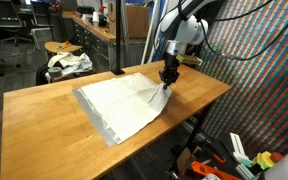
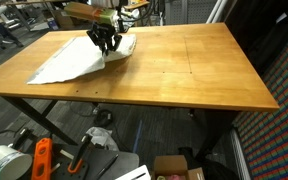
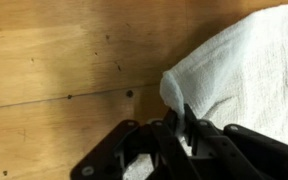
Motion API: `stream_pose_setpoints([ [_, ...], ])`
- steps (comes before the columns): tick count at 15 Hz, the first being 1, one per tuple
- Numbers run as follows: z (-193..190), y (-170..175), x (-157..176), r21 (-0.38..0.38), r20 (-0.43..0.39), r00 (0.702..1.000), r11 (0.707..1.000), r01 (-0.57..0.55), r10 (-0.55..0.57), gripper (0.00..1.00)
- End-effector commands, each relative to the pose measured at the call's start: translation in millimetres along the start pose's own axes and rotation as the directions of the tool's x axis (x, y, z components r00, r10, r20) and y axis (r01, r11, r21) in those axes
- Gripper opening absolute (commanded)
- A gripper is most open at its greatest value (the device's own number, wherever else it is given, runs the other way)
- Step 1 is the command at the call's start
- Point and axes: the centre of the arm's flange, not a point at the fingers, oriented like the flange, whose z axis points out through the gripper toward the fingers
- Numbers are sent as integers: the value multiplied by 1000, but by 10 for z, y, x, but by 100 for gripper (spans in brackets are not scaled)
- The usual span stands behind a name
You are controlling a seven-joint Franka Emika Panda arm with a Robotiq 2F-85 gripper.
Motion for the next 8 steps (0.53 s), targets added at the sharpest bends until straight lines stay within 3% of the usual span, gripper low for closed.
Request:
stream_pose_setpoints([
  [1, -183, -204, -227, -80, 6, 1000, 997, 14, -14, 2],
  [8, -268, -592, -488, -174, 0, 999, 984, 38, -38, 2],
])
